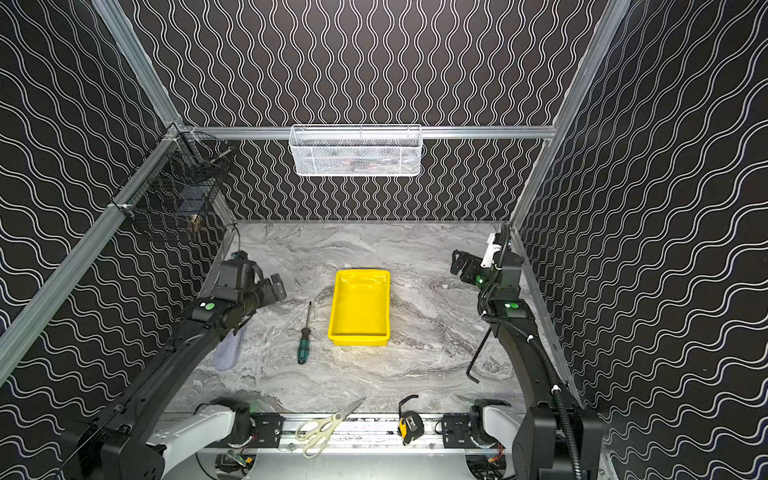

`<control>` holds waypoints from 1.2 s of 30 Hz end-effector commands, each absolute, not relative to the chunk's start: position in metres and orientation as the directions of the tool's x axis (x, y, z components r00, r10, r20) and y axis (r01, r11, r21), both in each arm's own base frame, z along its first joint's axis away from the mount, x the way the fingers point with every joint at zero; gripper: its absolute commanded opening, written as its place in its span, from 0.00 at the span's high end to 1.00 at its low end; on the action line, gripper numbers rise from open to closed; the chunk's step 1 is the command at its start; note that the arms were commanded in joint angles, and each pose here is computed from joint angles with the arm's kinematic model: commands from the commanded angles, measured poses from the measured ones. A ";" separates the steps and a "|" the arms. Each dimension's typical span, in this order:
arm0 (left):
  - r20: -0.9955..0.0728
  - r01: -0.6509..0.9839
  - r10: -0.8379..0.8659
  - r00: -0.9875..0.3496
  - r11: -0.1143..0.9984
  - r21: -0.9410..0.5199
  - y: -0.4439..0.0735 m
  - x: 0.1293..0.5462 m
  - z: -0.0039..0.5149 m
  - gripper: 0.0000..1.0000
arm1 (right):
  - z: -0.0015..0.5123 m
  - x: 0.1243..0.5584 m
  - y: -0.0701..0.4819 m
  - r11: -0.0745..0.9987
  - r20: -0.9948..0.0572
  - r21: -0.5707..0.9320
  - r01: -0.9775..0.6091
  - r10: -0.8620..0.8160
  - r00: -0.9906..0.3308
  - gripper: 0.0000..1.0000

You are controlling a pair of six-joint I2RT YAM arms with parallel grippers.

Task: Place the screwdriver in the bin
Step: 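Reach the left gripper down over the green screwdriver handle while the right arm lifts, then close the left gripper on the green screwdriver handle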

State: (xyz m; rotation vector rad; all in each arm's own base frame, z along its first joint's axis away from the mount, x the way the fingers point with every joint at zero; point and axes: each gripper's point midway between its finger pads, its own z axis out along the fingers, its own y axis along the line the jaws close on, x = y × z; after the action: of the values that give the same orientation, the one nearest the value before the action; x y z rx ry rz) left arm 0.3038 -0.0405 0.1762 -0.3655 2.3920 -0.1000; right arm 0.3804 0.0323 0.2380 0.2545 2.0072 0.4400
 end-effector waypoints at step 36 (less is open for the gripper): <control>-0.166 -0.103 -0.116 -0.979 0.991 -0.082 -0.111 0.222 0.020 0.23 | 0.194 0.356 0.092 0.901 -0.694 0.404 -0.158 0.189 -0.694 0.00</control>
State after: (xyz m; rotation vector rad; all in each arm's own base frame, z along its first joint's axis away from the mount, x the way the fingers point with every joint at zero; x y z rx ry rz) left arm 0.2140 -0.1103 0.0212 -0.1340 2.9993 -0.1110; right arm 0.3528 0.0886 0.1876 0.0425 2.2977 0.5475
